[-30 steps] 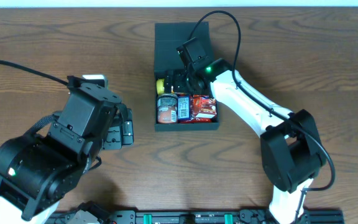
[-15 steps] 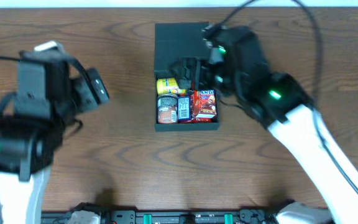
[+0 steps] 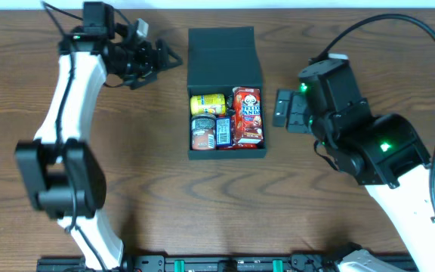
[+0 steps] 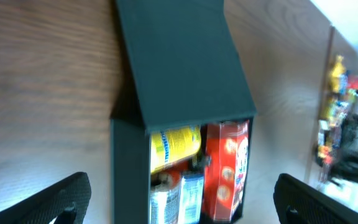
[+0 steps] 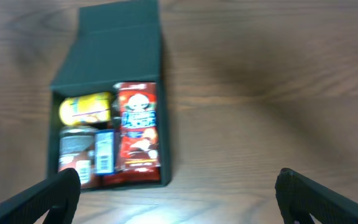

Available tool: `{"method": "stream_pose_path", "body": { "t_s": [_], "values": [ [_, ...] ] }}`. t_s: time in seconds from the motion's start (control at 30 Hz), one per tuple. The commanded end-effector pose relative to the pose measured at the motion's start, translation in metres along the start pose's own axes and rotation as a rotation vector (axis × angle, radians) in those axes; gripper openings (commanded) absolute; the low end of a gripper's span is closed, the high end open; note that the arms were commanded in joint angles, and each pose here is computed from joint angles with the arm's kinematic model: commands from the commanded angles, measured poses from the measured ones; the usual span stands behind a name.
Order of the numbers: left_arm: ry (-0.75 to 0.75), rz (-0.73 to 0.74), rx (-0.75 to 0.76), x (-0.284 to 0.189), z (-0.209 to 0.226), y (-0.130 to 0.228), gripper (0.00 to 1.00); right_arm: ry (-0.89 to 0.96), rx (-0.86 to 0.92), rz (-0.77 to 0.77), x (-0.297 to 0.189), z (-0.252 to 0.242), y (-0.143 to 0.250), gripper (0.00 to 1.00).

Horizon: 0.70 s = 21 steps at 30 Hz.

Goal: Pack container
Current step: 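Swing the box lid closed with the left gripper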

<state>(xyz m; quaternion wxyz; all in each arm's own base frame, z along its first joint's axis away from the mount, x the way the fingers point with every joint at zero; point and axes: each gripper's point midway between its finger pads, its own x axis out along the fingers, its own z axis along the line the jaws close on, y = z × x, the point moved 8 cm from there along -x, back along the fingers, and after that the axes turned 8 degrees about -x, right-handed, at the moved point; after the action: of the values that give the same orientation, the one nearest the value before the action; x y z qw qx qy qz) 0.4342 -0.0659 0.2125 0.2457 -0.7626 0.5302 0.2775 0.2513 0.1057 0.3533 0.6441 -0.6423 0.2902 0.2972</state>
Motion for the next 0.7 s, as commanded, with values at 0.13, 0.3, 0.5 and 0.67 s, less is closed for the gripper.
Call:
{"method": "stream_pose_path", "body": {
  "t_s": [0.13,0.3,0.5,0.67],
  "values": [
    [0.102,0.076,-0.086,0.050,0.033,-0.019,0.95,0.108,0.028,0.023,0.003,-0.025,0.000,0.99],
    [0.127,0.089,-0.114,0.075,0.048,-0.026,0.95,0.134,0.067,0.047,0.004,-0.034,0.002,0.99],
    [0.186,0.109,-0.151,0.102,0.055,-0.031,0.95,0.139,0.088,0.051,0.004,-0.034,0.003,0.99],
    [0.257,0.133,-0.113,0.122,0.044,-0.029,0.95,0.142,0.085,0.060,0.004,-0.035,0.005,0.99]
  ]
}}
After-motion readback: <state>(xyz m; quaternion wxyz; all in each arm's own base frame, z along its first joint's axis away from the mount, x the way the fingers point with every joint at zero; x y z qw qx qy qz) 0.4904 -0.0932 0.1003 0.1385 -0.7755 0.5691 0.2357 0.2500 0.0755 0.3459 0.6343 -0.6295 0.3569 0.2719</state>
